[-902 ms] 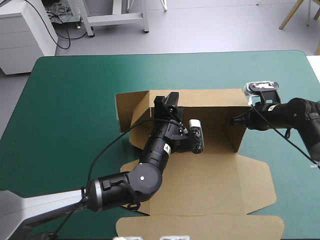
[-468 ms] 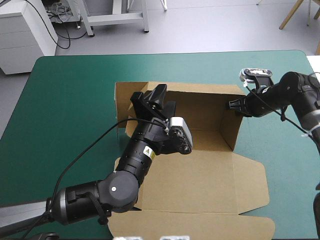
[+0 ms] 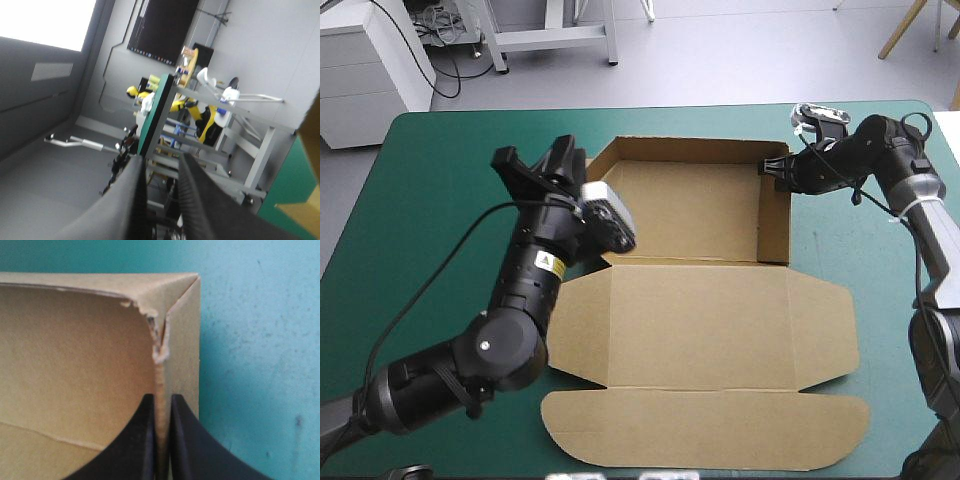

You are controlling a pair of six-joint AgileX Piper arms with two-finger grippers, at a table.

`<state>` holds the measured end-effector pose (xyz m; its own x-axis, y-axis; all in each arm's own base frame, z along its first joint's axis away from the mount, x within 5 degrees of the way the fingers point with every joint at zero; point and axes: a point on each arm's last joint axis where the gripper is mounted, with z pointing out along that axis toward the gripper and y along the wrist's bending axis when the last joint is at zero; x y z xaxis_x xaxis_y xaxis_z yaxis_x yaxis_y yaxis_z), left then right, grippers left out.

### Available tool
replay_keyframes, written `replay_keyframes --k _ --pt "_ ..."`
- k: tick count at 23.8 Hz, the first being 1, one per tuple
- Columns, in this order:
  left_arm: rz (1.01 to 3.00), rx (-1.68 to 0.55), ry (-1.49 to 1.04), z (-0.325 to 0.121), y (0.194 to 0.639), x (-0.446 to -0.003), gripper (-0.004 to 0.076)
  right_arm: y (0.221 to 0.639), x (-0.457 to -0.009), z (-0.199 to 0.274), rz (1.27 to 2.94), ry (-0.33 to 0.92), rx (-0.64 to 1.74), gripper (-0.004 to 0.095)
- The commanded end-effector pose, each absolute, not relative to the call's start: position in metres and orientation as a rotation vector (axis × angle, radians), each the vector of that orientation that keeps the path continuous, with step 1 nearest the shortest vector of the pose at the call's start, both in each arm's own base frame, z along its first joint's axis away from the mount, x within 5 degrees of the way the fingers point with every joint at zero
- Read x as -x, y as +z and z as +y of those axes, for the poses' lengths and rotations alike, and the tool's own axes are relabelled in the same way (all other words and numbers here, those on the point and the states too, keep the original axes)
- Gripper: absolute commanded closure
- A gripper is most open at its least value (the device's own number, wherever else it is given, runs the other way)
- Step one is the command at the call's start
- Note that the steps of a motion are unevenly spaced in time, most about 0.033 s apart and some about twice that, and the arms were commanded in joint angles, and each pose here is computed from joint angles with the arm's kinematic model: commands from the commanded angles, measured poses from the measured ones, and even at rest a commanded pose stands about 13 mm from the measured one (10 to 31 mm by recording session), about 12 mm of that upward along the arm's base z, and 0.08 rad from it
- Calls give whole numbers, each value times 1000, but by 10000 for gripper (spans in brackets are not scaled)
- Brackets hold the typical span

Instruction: Fold the box

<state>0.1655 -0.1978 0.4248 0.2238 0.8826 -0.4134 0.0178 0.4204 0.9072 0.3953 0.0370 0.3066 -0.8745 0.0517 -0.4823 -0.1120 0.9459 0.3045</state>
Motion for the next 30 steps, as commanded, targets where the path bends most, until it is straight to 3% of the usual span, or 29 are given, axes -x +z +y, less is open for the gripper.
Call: replay_keyframes --k 1,10,13,15,18,19,21,26,30 --pt "1174 -780 862 -162 451 -185 729 294 -390 41 2718 489 70 924" --pt "1614 -529 820 -84 426 -240 727 289 -403 48 2629 468 71 923" --pt "1766 -383 792 -56 417 -247 727 290 -406 58 2577 384 136 904" --pt "1841 -306 753 -45 411 -249 727 290 -406 63 2573 330 189 823" --pt "1929 -229 682 -34 403 -251 727 289 -406 68 2568 271 244 613" --pt "1979 -202 638 -30 398 -252 727 289 -406 69 2568 266 251 469" --pt "2027 -169 580 -25 394 -253 727 293 -405 69 2570 269 256 375" --pt "2067 -90 581 -9 391 -254 727 331 -403 67 2579 228 321 382" --pt "2082 76 342 5 387 -259 727 361 -398 63 2594 163 367 382"
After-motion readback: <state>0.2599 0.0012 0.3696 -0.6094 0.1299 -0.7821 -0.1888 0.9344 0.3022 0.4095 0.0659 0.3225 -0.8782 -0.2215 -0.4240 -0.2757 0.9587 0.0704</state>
